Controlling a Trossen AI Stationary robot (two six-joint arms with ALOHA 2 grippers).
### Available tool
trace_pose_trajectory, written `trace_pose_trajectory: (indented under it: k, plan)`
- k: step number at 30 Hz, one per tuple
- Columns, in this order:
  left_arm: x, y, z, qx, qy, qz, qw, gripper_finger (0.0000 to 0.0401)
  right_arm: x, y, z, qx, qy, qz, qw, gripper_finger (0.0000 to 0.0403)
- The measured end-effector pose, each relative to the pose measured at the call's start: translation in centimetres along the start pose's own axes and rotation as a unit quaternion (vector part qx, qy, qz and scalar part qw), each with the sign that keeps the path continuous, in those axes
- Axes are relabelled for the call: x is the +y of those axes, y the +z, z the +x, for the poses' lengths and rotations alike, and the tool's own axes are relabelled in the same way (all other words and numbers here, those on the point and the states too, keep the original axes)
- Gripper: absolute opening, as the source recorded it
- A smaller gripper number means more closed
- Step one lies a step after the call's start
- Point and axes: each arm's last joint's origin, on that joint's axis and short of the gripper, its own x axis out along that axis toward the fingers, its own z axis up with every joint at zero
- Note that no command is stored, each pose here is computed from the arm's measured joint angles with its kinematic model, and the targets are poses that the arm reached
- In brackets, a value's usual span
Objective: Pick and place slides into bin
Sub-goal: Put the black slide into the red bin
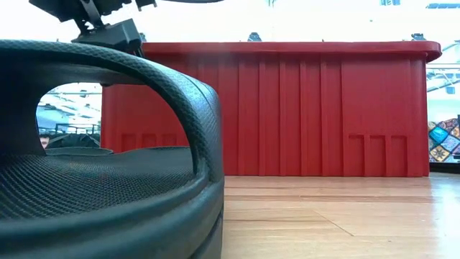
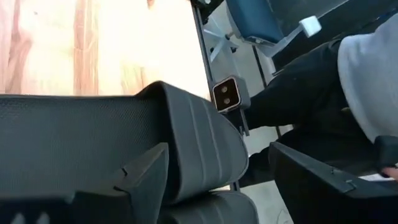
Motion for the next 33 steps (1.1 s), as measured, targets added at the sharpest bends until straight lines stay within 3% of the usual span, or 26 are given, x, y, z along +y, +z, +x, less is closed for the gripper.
trace_pose_trajectory:
  k: [15,24,27,31,33]
  plan:
    - [2.0,-2.3,4.3,0.036,0.039,-0.011,0.999,0.0219,-0.1,0.3,0.0,-0.026,-0.031,0.023,0.999,0.0134]
    - [2.6,-2.6,5.8,0.036,-0.001,-0.017,0.999,0.0202,-0.1,0.3,0.0,-0.027,-0.030,0.032,0.999,0.0131]
    - [2.2,-2.3,5.7,0.024,-0.020,0.015,0.999,0.0151,-0.1,0.3,0.0,-0.027,-0.031,0.023,0.999,0.0131]
    - [1.3,-1.5,5.4,0.012,-0.044,0.044,0.998,0.0026,-0.1,0.3,0.0,-0.027,-0.031,0.019,0.999,0.0130]
    - [0.8,-0.9,5.3,0.005,-0.054,0.047,0.997,0.0015,-0.1,0.3,0.0,-0.027,-0.031,0.014,0.999,0.0130]
